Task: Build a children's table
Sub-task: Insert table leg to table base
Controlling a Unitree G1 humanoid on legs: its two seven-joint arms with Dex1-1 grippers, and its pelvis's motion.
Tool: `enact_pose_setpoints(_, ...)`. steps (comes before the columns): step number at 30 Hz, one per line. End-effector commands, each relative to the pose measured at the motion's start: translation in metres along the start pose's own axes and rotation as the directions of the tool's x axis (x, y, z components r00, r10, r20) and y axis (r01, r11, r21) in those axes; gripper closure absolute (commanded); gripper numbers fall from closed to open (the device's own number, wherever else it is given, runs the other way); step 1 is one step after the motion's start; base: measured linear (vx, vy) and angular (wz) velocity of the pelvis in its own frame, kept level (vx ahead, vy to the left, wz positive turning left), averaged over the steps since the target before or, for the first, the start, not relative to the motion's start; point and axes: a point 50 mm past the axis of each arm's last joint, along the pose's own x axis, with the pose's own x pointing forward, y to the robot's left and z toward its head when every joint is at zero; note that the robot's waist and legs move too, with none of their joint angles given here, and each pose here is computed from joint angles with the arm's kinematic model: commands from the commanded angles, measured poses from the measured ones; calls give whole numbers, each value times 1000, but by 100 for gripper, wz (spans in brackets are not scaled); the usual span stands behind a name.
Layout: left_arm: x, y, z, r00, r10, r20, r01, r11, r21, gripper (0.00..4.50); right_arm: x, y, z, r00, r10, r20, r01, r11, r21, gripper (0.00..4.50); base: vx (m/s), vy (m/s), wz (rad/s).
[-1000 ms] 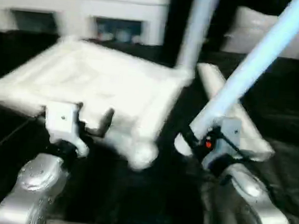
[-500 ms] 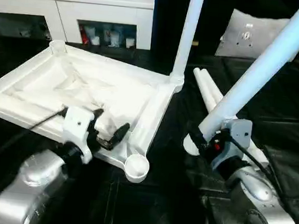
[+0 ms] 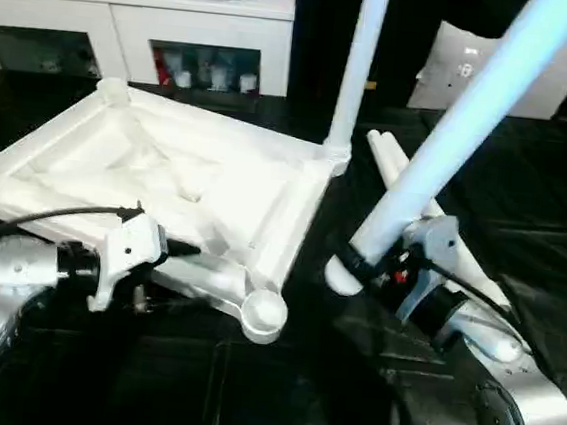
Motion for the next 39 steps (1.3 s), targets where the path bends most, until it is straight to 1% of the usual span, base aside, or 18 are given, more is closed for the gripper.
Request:
enact_pose_setpoints(1, 3, 3, -3, 997, -63, -33, 64, 998, 29, 103, -1, 3, 4, 999, 51, 11, -51, 999, -8, 259, 0, 0, 0)
enact_pose_setpoints(4, 7, 7, -5, 995, -95, -39, 97, 994, 47, 133, -2, 5, 3, 997, 79, 3, -79, 997, 1, 259, 0, 0, 0)
enact_pose_setpoints(6, 13, 16, -6, 990, -132, -45, 135, 988, 72, 141, -3, 8, 0, 994, 111, -8, -111, 994, 10, 259, 0, 0, 0)
enact_pose_setpoints(8, 16, 20, -6, 988, -145, -50, 149, 986, 80, 162, -4, 9, -1, 993, 120, -12, -120, 993, 14, 259, 0, 0, 0)
enact_pose_setpoints(11, 21, 28, -8, 984, -162, -78, 169, 980, 101, 180, -6, 9, -2, 992, 129, -14, -129, 992, 17, 259, 0, 0, 0)
enact_pose_setpoints(12, 23, 32, -9, 981, -169, -95, 179, 977, 113, 194, -7, 10, -2, 991, 130, -15, -130, 991, 17, 259, 0, 0, 0)
enact_pose_setpoints(13, 23, 32, -9, 981, -169, -95, 179, 977, 113, 206, -7, 10, -2, 991, 130, -15, -130, 991, 17, 259, 0, 0, 0)
enact_pose_setpoints(14, 24, 33, -9, 980, -171, -97, 182, 977, 115, 206, -7, 10, -2, 991, 130, -16, -130, 991, 17, 259, 0, 0, 0)
enact_pose_setpoints(15, 28, 38, -11, 974, -197, -113, 211, 970, 123, 222, -8, 10, -3, 991, 134, -17, -134, 991, 17, 259, 0, 0, 0)
enact_pose_setpoints(22, 31, 45, -12, 950, -257, -177, 281, 951, 128, 278, -10, 11, -2, 990, 140, -17, -140, 990, 13, 259, 0, 0, 0)
enact_pose_setpoints(27, 37, 48, -9, 933, -316, -174, 333, 940, 77, 317, -10, 11, -2, 989, 144, -17, -144, 989, 10, 259, 0, 0, 0)
enact_pose_setpoints(28, 39, 48, -8, 933, -317, -170, 332, 941, 67, 331, -10, 11, -2, 989, 144, -16, -144, 990, 9, 259, 0, 0, 0)
enact_pose_setpoints(31, 46, 47, -7, 939, -313, -145, 321, 946, 36, 350, -8, 10, -2, 990, 143, -16, -143, 990, 6, 259, 0, 0, 0)
enact_pose_setpoints(33, 48, 45, -8, 939, -313, -143, 320, 947, 29, 384, -8, 10, -2, 990, 141, -17, -141, 990, 3, 259, 0, 0, 0)
enact_pose_setpoints(34, 49, 43, -9, 938, -311, -152, 318, 948, 22, 384, -7, 10, -2, 990, 137, -15, -137, 991, 4, 259, 0, 0, 0)
enact_pose_setpoints(36, 53, 40, -16, 945, -264, -194, 269, 963, 0, 389, -5, 10, 1, 992, 126, -3, -126, 992, 8, 259, 0, 0, 0)
enact_pose_setpoints(38, 60, 41, -17, 974, -144, -174, 139, 989, -45, 404, -2, 8, 6, 995, 98, 28, -98, 995, 29, 259, 0, 0, 0)
enact_pose_setpoints(39, 62, 41, -17, 980, -115, -163, 107, 993, -58, 409, -1, 7, 7, 996, 89, 33, -90, 995, 33, 259, 0, 0, 0)
